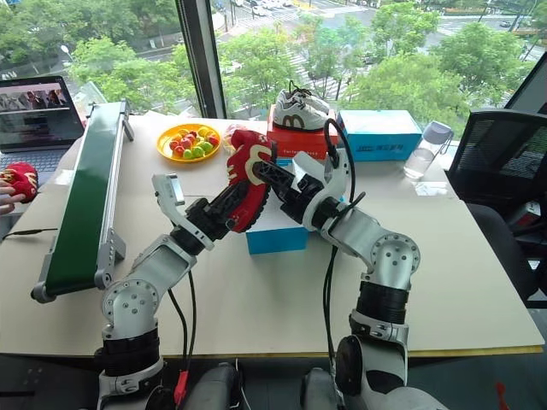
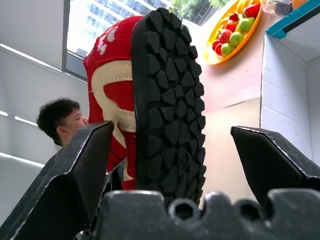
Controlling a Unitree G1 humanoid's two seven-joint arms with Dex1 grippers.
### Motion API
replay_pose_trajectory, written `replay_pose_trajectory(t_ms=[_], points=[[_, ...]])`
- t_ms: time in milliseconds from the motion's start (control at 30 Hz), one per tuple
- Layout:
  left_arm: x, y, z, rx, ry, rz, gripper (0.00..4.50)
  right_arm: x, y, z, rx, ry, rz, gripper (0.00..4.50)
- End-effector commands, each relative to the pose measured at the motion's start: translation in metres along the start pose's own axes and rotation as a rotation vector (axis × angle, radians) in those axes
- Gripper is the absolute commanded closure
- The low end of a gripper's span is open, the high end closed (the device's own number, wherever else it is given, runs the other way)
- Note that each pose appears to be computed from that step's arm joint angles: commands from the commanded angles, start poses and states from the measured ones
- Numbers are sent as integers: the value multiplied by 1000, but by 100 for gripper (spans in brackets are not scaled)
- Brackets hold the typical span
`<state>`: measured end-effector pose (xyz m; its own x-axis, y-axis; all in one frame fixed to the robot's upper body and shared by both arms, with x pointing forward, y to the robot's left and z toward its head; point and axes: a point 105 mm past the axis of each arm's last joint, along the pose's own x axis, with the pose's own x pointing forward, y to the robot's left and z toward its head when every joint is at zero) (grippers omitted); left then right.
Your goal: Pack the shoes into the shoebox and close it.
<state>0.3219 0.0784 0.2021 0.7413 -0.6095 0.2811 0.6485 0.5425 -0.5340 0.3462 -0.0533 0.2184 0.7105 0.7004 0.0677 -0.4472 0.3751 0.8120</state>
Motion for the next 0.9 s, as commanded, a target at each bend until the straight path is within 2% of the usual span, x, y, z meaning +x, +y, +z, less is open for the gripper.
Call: replay_pose_trajectory(t_ms=[33,267,433,500,633,767,867,900], points=[[5,-17,0,19,8,-87,431,-6,12,6,-33,-47,26,65],[7,-15,-8,63,54,-73,431,-7,13,6,-47,-63,14,299],[9,-18,-13,112,72,-87,431,-7,13,9,-57,-76,8,299],[9,-21,-15,124,75,-106,334,-7,13,11,-58,-87,8,302],[10,-21,-12,161,58,-96,198,-7,11,17,-55,-118,-3,302],[4,-15,-11,236,73,-78,198,-9,5,32,-65,-177,-37,302],[-12,-12,-15,409,143,-107,198,-8,-10,57,-116,-215,-107,302],[-20,-12,-18,456,178,-138,198,-3,-15,61,-187,-175,-131,302]])
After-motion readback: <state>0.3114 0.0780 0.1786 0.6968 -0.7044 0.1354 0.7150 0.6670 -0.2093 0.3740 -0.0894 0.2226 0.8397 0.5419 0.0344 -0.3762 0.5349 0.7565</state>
